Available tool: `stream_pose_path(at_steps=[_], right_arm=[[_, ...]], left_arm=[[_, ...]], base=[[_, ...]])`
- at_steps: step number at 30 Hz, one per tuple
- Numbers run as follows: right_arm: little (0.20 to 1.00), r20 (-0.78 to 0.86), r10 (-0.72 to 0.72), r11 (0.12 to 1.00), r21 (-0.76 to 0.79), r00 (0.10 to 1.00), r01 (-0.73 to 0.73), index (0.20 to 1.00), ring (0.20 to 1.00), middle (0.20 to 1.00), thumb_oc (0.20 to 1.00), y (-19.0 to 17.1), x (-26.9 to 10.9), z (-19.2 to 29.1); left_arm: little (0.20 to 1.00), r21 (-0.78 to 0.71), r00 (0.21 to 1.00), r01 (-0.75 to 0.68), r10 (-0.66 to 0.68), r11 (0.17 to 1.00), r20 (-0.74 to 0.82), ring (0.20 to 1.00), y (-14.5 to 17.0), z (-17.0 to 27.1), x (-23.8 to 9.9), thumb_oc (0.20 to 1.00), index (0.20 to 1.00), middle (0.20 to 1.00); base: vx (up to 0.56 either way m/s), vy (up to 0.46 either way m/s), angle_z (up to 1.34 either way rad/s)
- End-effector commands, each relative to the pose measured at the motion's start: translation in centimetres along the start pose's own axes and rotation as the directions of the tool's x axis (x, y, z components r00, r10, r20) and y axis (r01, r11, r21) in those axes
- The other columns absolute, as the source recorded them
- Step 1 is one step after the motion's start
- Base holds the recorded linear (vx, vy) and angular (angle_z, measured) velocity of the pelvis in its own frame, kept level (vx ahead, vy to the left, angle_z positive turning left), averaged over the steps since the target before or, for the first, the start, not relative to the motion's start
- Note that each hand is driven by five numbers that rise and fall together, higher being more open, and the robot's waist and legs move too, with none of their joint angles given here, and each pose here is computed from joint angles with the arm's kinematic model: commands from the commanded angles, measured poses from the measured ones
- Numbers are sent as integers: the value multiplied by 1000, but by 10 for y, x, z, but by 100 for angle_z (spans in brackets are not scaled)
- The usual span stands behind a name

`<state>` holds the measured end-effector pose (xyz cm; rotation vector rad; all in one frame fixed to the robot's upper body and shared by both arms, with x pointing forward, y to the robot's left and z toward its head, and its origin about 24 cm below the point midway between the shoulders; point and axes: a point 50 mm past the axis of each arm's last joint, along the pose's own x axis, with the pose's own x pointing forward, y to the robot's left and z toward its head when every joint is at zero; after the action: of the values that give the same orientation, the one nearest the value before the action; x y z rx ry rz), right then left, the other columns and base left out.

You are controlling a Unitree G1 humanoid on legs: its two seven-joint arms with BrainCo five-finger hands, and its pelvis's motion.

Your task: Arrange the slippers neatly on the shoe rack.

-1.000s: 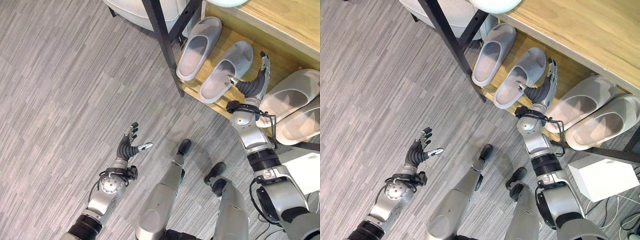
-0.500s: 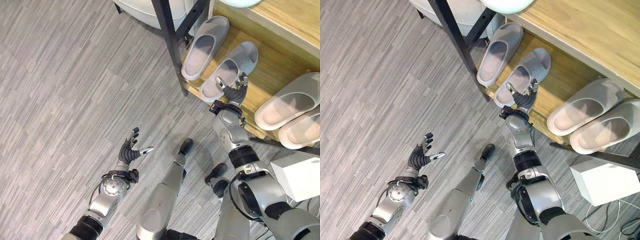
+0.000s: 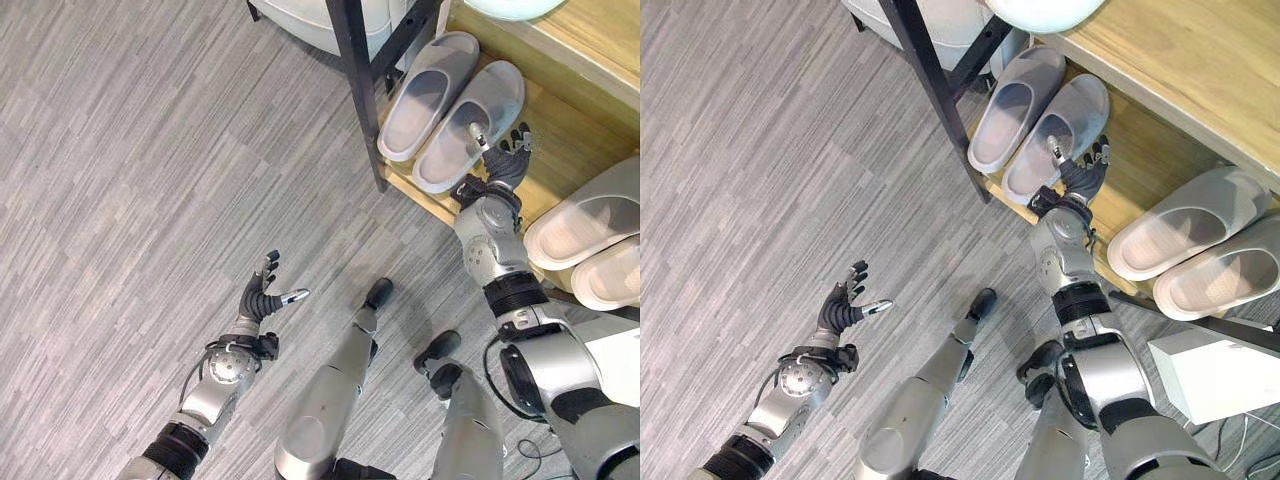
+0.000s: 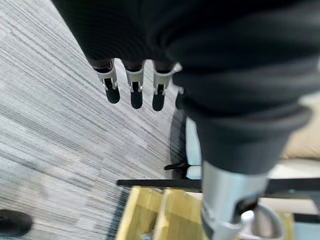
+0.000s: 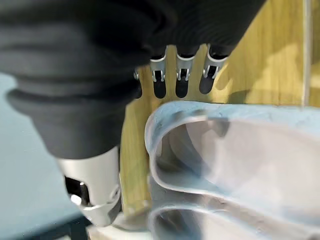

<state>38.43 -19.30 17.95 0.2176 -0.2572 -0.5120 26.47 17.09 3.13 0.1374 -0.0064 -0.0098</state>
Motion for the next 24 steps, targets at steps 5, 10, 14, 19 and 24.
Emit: stream_pose_path(at_steps=[5, 10, 14, 19, 24], right_arm=[[1000, 118, 61, 967, -254, 991, -30, 1000, 1000, 1000, 1000, -10, -29, -15], [1000, -36, 332, 910, -252, 943, -330, 1000, 1000, 1000, 1000, -23, -87, -56], [1000, -150, 479, 839, -212, 865, -501, 1000, 1000, 1000, 1000, -48, -111, -71], [1000, -386, 579, 738, -125, 718, -663, 1000, 1000, 1000, 1000, -99, -160, -99], [1000, -598, 499, 660, -208, 628, -722, 1000, 1000, 1000, 1000, -147, -196, -125]], left_arm=[[1000, 0, 999, -37, 37, 999, -14, 1000, 2, -5, -4, 1000, 1000, 1000], [1000, 20, 996, -30, 31, 999, -81, 1000, 12, -16, -10, 1000, 1000, 1000], [1000, 105, 992, 61, -48, 993, -118, 1000, 17, -23, -18, 1000, 1000, 1000], [1000, 259, 951, 292, -251, 921, -181, 1000, 12, -29, -28, 1000, 1000, 1000], [1000, 378, 843, 533, -511, 757, -166, 1000, -18, -12, -26, 1000, 1000, 1000]], base=[[-45, -48, -34], [-18, -73, -39], [6, -85, -35], [12, -59, -42], [-6, -37, -45]])
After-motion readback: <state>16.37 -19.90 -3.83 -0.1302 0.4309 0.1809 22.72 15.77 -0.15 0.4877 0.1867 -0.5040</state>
